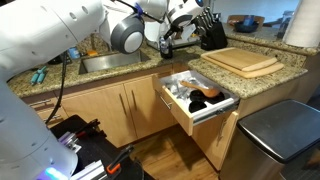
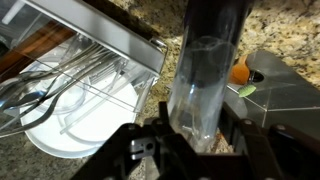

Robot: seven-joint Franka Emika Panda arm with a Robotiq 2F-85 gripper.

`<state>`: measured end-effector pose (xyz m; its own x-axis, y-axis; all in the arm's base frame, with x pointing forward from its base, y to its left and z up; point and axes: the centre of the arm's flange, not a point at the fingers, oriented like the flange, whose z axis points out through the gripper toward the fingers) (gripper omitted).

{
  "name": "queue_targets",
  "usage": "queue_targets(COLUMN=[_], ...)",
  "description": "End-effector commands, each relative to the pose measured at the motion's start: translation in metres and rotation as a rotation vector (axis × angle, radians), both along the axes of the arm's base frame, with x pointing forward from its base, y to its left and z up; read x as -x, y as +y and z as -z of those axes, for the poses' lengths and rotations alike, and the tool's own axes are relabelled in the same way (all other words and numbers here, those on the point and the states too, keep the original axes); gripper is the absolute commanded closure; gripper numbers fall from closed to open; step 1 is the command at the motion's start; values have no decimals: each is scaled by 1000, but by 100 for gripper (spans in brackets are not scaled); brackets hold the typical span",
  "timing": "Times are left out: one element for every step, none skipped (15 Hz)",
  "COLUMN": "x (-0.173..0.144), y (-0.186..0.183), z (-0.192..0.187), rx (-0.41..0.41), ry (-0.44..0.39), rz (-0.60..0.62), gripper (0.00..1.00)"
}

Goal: Move the bottle of dishwashing soap to the left

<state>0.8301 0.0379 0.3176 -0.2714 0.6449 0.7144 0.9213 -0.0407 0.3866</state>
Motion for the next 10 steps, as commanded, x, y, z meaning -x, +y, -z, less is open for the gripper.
queue_targets(x=[8, 9, 9, 9, 8, 8, 8, 8, 11, 15], y=[-1, -1, -2, -3, -4, -5, -6, -9, -14, -20], z=[9, 9, 9, 7, 2, -5, -9, -15, -24, -35], rx=[2, -8, -14, -26, -34, -44, -42, -43, -25, 6], ry=[-7, -6, -12, -19, -35, -54, -67, -82, -104, -131], rz=[31, 33, 41, 49, 55, 65, 80, 100, 130, 166], gripper=[77, 81, 86, 86, 86, 86, 86, 86, 86, 86])
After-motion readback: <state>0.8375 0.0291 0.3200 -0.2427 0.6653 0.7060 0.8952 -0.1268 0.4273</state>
